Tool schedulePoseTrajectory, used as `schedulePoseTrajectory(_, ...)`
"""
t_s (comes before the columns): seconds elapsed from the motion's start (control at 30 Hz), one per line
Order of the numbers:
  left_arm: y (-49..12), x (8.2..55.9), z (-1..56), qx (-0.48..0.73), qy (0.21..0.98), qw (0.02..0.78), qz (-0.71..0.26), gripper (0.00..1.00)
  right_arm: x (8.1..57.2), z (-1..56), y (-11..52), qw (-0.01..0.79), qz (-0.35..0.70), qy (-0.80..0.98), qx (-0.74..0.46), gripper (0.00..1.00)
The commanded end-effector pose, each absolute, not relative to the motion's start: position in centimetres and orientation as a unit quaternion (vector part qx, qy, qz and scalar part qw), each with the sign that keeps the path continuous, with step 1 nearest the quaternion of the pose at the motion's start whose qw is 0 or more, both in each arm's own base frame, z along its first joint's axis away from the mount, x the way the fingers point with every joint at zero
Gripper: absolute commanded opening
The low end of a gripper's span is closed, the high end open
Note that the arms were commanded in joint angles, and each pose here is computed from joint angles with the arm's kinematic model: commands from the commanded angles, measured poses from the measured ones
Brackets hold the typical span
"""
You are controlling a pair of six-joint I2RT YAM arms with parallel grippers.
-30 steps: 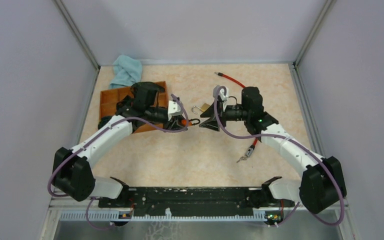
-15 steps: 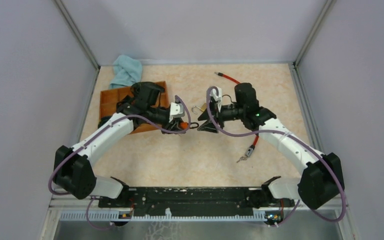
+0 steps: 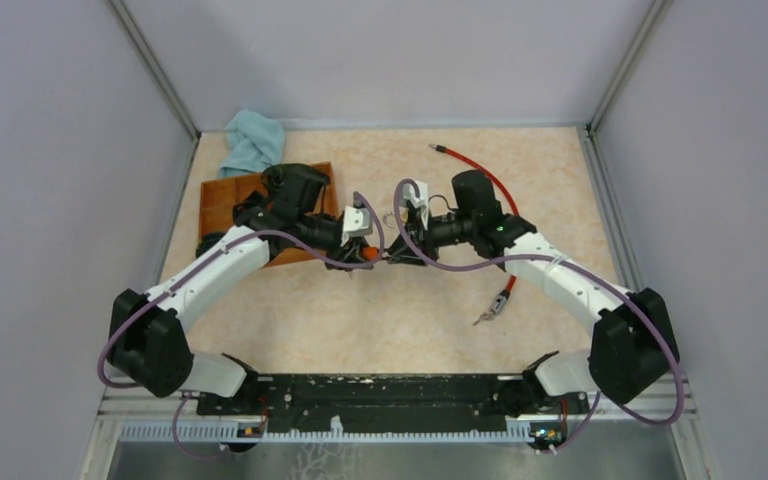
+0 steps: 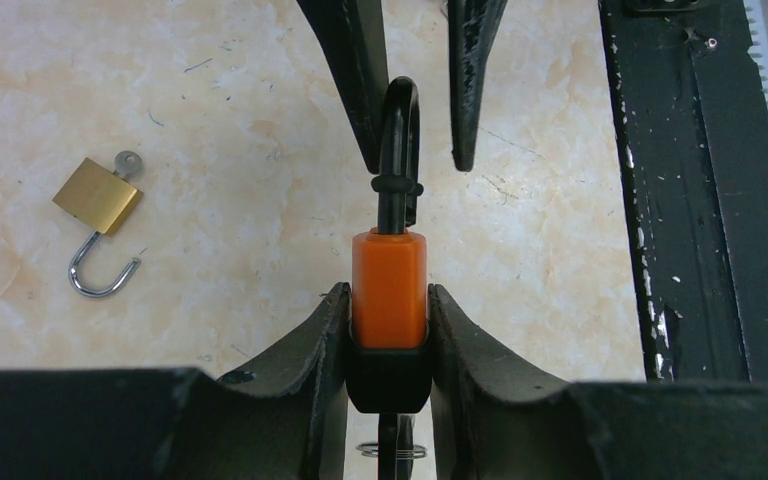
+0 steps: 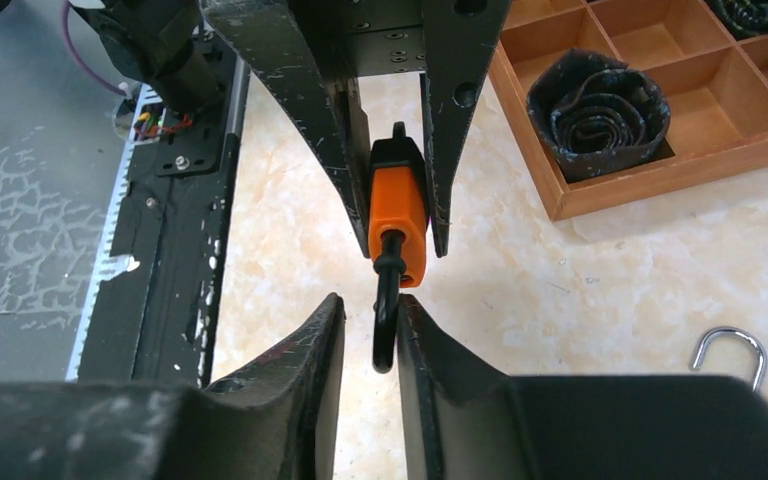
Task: Lock with the key
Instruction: Lock the lock.
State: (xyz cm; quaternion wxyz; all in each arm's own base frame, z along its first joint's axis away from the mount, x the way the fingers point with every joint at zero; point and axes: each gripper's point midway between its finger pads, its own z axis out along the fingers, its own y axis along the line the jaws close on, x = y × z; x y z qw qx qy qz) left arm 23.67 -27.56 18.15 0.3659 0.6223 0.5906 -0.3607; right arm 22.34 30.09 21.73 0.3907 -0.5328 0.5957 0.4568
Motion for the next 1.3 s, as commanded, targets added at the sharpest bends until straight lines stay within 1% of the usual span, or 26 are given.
schedulePoseTrajectory(0.0, -28.5, 24.1, 19.6, 0.628, 0.570, 0.385, -0.365, 0.00, 23.0, 24.0, 31.5, 0.418, 0.455, 0.564, -0.548, 0.23)
schedulePoseTrajectory(0.07, -28.4, 24.2, 19.5, 0.627, 0.571, 0.385, -0.364, 0.00, 23.1, 24.0, 31.6, 0.419, 0.455, 0.565, -0.546, 0.15)
schedulePoseTrajectory(0.17, -28.5, 24.2, 19.5, 0.627, 0.570, 0.386, -0.365, 0.00, 23.6, 23.9, 31.7, 0.428, 0.449, 0.570, -0.539, 0.00)
schedulePoseTrajectory(0.2, -28.5, 24.2, 19.5, 0.627, 0.569, 0.387, -0.366, 0.00, 23.8, 24.1, 31.7, 0.434, 0.445, 0.570, -0.537, 0.00)
schedulePoseTrajectory(0.23, -28.5, 24.1, 19.6, 0.627, 0.568, 0.387, -0.367, 0.02, 24.0, 24.2, 31.6, 0.440, 0.441, 0.571, -0.535, 0.00)
schedulePoseTrajectory(0.3, -28.5, 24.0, 19.9, 0.625, 0.567, 0.388, -0.370, 0.10, 24.3, 24.8, 31.5, 0.453, 0.434, 0.570, -0.531, 0.00)
schedulePoseTrajectory(0.47, -27.8, 24.4, 21.5, 0.604, 0.574, 0.399, -0.383, 0.44, 24.9, 27.2, 30.7, 0.478, 0.453, 0.552, -0.511, 0.00)
schedulePoseTrajectory(0.53, -27.1, 24.8, 22.4, 0.589, 0.574, 0.413, -0.390, 0.53, 25.1, 28.2, 30.3, 0.482, 0.470, 0.545, -0.499, 0.00)
schedulePoseTrajectory(0.57, -26.8, 25.0, 22.9, 0.581, 0.574, 0.422, -0.394, 0.61, 25.1, 28.7, 30.1, 0.484, 0.478, 0.542, -0.493, 0.00)
schedulePoseTrajectory(0.6, -26.3, 25.3, 23.5, 0.571, 0.573, 0.432, -0.398, 0.67, 25.2, 29.1, 29.9, 0.487, 0.486, 0.539, -0.487, 0.00)
schedulePoseTrajectory(0.67, -25.7, 25.8, 24.9, 0.546, 0.573, 0.453, -0.410, 0.76, 24.9, 30.1, 29.9, 0.490, 0.501, 0.529, -0.478, 0.00)
schedulePoseTrajectory(0.7, -25.3, 26.1, 25.6, 0.535, 0.571, 0.465, -0.414, 0.79, 24.8, 30.6, 29.9, 0.493, 0.509, 0.525, -0.472, 0.00)
schedulePoseTrajectory(0.77, -24.9, 26.5, 27.3, 0.517, 0.559, 0.492, -0.423, 0.81, 24.5, 31.4, 30.0, 0.488, 0.530, 0.523, -0.454, 0.00)
schedulePoseTrajectory(0.87, -24.7, 26.3, 29.0, 0.501, 0.539, 0.517, -0.437, 0.81, 24.3, 32.7, 30.1, 0.493, 0.554, 0.513, -0.432, 0.00)
schedulePoseTrajectory(1.0, -25.1, 25.7, 30.3, 0.488, 0.518, 0.523, -0.469, 0.79, 24.0, 33.8, 30.2, 0.492, 0.578, 0.504, -0.412, 0.00)
schedulePoseTrajectory(1.1, -25.4, 25.4, 30.8, 0.484, 0.508, 0.518, -0.489, 0.74, 23.8, 34.1, 30.2, 0.489, 0.587, 0.501, -0.405, 0.00)
schedulePoseTrajectory(1.27, -25.6, 24.3, 30.8, 0.473, 0.496, 0.508, -0.522, 0.58, 23.7, 34.1, 30.2, 0.489, 0.592, 0.501, -0.400, 0.00)
